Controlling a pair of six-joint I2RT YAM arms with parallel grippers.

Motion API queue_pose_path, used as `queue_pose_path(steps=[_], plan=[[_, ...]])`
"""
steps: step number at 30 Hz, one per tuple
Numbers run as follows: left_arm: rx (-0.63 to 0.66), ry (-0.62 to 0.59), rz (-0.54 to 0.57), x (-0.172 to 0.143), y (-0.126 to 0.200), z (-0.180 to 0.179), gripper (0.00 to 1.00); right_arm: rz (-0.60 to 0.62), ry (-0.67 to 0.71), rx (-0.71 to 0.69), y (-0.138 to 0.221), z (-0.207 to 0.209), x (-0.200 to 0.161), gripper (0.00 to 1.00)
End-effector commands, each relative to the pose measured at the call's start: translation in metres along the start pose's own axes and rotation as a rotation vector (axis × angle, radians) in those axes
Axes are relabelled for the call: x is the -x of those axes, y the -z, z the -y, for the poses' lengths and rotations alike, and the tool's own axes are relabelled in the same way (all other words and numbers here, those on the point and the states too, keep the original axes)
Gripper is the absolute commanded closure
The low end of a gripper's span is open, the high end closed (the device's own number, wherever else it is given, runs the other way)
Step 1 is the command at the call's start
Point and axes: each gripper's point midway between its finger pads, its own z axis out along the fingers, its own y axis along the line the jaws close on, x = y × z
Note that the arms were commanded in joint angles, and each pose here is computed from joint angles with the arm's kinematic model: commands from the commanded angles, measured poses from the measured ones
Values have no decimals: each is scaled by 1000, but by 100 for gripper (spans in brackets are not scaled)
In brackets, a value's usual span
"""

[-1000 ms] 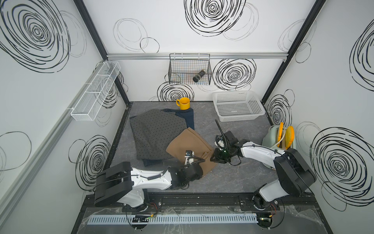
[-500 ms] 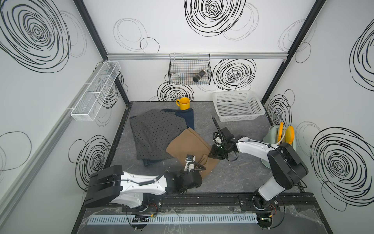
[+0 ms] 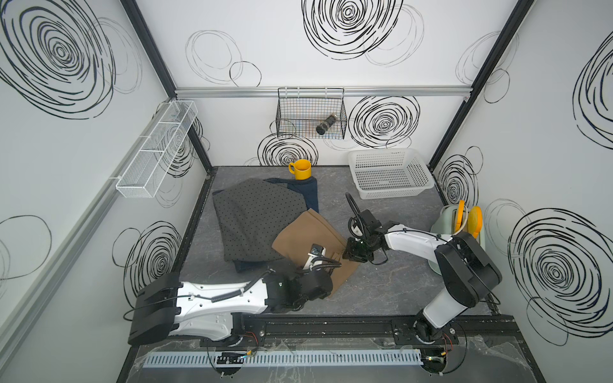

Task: Roll up the skirts
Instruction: Roll the skirt at the center of the board.

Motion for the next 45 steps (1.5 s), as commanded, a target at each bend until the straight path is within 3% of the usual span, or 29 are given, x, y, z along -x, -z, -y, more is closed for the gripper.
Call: queue_pose_path(steps=[1,5,10,14,18,24,34,45], plan=[[-60,-269,-13,5,8,26,61,-3,-77,-53,0,12,0,68],[-130,-496,-32,-7,0,55,63,-13,-112,-31,0,15,1,68],[-140,-711,-32,-17,-21,64,47,-23,-154,5,2,18,3,68],[-55,-855,-89,-35,-50,55,33,-35,-175,46,4,19,4,68],[-65,-856,-104,-36,-74,56,29,-54,-183,72,2,20,5,68],[-10,-832,-189,-50,-102,31,37,-67,-187,100,2,20,5,68],[-43,-813,-367,-108,-93,18,25,-74,-210,116,3,22,7,68],[52,-829,-468,-121,-83,-1,23,-75,-219,133,4,23,9,68]])
